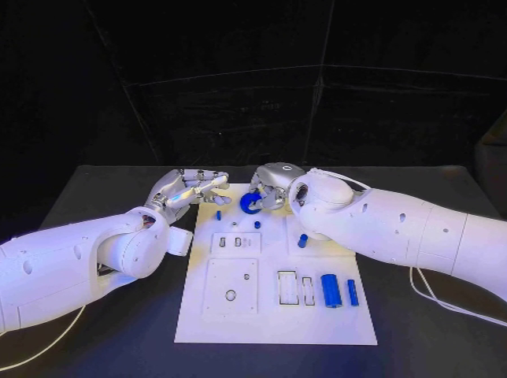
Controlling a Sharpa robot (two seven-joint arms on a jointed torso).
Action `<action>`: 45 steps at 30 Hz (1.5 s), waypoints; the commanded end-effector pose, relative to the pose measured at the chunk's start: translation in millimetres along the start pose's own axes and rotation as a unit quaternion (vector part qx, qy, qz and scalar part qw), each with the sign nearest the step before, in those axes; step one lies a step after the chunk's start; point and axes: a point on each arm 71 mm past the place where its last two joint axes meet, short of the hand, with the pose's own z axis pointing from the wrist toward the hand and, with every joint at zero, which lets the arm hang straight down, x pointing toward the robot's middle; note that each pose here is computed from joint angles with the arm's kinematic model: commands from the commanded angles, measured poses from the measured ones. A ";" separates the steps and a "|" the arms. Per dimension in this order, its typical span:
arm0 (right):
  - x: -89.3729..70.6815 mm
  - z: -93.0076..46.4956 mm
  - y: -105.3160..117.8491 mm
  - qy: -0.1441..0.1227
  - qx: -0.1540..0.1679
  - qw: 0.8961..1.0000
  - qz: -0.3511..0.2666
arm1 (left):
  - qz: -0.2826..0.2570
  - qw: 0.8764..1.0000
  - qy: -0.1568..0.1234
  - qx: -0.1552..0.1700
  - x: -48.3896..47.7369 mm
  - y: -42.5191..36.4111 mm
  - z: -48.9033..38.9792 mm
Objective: Assemble the parts on the task board
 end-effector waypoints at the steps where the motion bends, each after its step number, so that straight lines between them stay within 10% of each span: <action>1: 0.8 0.8 1.0 0.012 0.000 1.000 -0.006 | -0.002 1.000 0.007 0.006 1.9 -1.8 0.6; 11: 1.5 -1.7 -1.1 0.020 -0.001 1.000 0.003 | -0.002 1.000 0.006 0.005 1.7 -1.7 0.6; 19: -11.7 -18.6 -15.1 -0.051 -0.022 0.997 0.062 | -0.002 1.000 0.006 0.005 0.8 -1.9 0.2; 27: -30.9 -64.6 -62.7 -0.120 -0.025 0.982 0.141 | -0.002 1.000 0.008 0.005 1.4 -2.1 -0.3; 35: -35.3 -109.0 -133.6 -0.088 0.022 0.973 0.211 | -0.007 1.000 0.016 0.007 7.7 -1.8 0.7; 45: -37.2 -126.3 -180.0 -0.087 0.053 0.970 0.223 | -0.009 1.000 0.021 0.007 11.2 0.3 3.9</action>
